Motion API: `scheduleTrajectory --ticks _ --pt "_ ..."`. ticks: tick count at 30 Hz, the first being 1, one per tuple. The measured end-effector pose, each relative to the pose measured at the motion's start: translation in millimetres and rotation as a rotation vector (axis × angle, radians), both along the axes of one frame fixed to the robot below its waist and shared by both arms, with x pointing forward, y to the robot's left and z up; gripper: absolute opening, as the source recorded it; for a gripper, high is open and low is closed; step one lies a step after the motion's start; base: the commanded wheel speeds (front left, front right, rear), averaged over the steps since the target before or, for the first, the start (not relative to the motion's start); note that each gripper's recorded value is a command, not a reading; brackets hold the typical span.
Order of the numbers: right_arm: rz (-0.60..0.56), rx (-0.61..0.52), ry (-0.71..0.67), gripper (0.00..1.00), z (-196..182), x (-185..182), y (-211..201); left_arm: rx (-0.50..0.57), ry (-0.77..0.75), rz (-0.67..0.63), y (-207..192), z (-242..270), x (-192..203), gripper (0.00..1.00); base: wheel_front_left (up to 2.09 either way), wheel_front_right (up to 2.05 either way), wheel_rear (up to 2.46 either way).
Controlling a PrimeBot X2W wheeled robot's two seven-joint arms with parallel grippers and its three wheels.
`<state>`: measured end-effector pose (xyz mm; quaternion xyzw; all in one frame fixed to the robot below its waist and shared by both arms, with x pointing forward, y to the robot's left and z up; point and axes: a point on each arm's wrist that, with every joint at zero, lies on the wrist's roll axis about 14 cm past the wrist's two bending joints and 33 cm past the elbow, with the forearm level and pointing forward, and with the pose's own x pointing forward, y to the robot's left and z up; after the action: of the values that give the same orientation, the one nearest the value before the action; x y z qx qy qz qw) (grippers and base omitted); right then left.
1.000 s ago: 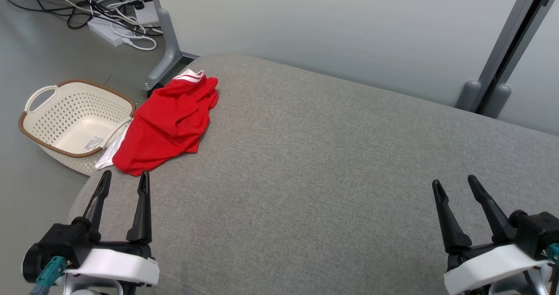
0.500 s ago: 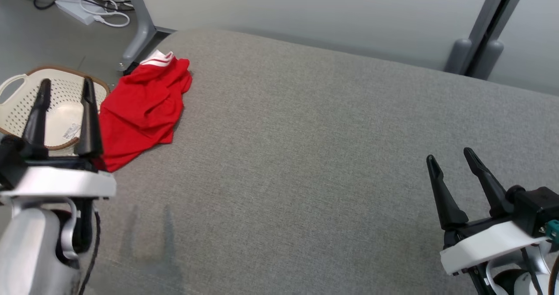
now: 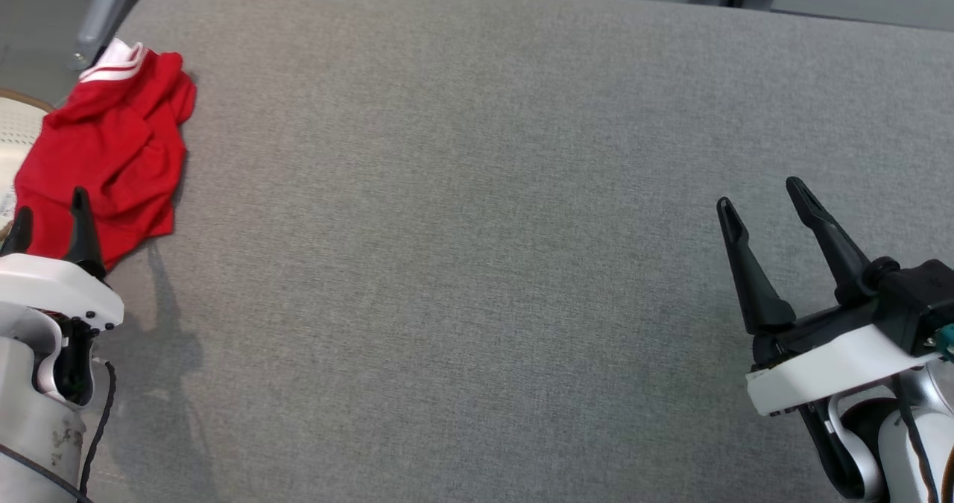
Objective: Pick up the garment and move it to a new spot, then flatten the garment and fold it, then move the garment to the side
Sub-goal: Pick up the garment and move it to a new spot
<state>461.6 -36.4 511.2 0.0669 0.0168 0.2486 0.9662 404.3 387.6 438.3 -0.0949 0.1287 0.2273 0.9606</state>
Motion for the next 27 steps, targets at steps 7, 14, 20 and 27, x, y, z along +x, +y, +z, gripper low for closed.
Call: scheduleTrajectory --ticks 7,14,20,27 --pt "-0.039 -0.033 0.003 1.00 -13.1 15.3 -18.0 -0.097 0.186 0.021 -2.9 -62.1 5.5 1.00 0.00 0.00 0.00" --pt "-0.069 -0.065 0.016 1.00 -24.1 22.0 -32.2 -0.165 0.295 0.032 -8.7 -95.0 10.3 0.78 0.00 0.00 0.00" --pt "-0.088 -0.085 -0.018 1.00 -14.5 22.0 -42.1 -0.095 0.236 0.040 7.3 -80.2 18.6 0.00 0.00 0.00 0.00" --pt "-0.122 -0.085 -0.063 1.00 2.9 19.1 -52.8 0.005 0.152 0.039 26.2 -46.1 28.6 0.00 0.00 0.00 0.00"
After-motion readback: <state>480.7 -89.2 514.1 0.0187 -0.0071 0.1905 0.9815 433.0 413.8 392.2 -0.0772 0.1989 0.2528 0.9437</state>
